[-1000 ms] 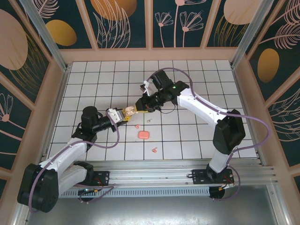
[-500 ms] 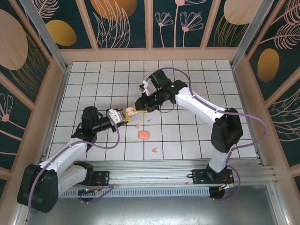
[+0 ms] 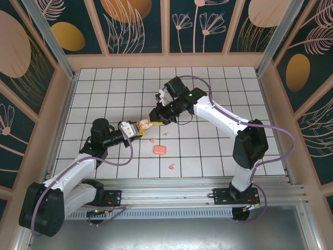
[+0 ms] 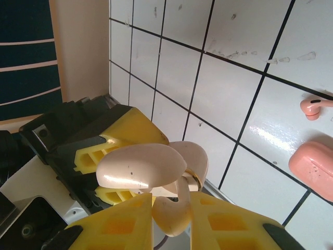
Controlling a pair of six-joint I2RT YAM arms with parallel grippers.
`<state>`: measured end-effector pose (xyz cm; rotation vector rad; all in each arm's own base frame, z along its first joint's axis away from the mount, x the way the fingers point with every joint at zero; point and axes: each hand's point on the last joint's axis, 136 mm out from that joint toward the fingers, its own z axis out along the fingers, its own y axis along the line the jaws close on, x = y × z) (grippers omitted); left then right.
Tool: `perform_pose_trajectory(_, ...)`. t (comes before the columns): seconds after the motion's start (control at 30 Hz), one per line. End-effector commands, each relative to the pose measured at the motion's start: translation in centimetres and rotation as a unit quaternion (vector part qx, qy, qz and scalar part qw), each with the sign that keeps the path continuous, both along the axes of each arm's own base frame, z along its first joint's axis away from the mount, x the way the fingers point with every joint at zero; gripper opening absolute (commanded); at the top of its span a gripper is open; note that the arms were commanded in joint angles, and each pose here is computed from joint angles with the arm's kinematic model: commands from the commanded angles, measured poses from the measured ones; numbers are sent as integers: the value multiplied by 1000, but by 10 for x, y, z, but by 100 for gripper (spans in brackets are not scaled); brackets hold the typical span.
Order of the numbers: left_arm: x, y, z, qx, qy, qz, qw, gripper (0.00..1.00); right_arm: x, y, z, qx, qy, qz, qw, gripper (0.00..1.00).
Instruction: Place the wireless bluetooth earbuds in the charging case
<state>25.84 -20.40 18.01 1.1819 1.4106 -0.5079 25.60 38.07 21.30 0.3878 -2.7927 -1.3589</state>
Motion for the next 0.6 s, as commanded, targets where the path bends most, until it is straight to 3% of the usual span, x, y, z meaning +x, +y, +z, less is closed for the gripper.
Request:
perform_pose_trajectory(0.0,-1,-5,24,-13,-40,-16,999,13,3,6,1,-21,-19,-12,1000,21)
perform_pose_trajectory(0.17,-1,-6,26,-20,-39,-17,999,13,8,0,-1,-53,-62,-19,997,21)
perform_pose_trajectory(0.57,-4,-8,30,-29,-39,-23,999,14,8,14,15,-59,-138,5,989,21)
